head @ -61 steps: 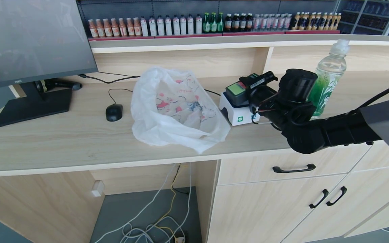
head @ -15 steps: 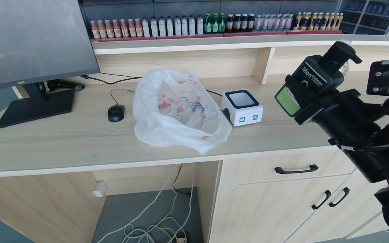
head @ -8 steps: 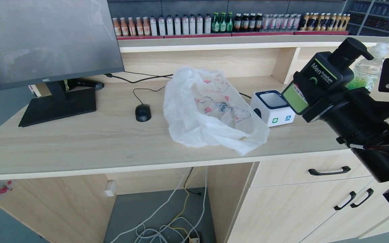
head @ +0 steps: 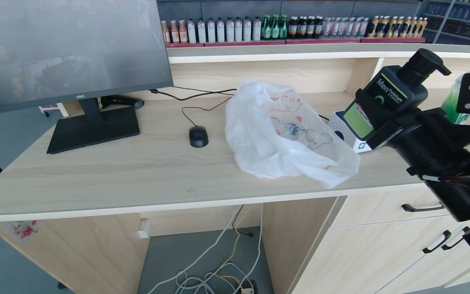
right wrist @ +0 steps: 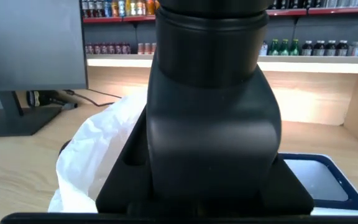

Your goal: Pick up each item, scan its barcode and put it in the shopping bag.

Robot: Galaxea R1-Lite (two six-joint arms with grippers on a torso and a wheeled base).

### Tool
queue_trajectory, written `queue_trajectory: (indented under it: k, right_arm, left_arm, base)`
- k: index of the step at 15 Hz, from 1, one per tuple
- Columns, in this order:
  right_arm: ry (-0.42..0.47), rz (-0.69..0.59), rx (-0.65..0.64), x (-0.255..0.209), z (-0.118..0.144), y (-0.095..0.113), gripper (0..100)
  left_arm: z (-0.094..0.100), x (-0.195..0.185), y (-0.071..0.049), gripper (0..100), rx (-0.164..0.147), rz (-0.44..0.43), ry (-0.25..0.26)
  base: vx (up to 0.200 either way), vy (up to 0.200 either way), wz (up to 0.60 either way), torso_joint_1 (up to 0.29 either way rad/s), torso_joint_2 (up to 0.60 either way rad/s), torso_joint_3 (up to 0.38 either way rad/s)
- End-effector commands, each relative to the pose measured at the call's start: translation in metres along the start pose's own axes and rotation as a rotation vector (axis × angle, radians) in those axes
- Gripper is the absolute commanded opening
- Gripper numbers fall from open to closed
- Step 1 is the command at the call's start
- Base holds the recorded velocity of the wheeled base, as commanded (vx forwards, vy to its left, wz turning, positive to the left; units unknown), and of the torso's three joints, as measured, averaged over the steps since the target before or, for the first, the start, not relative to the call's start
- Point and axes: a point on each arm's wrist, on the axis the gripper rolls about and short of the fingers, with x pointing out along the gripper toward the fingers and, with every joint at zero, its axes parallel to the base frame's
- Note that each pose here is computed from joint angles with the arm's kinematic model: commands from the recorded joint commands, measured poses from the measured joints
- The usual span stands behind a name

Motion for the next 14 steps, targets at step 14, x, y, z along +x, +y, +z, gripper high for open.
queue_trajectory:
  k: [14]
  right_arm:
    - [0.172,0.008,0.125,0.087,-0.001,0.013,0]
  left_arm:
    - [0.0,0.0,0.0,100,0.0,0.0,0.0]
  base:
    - [0.0,0.0,0.0,0.0,0.0,0.0]
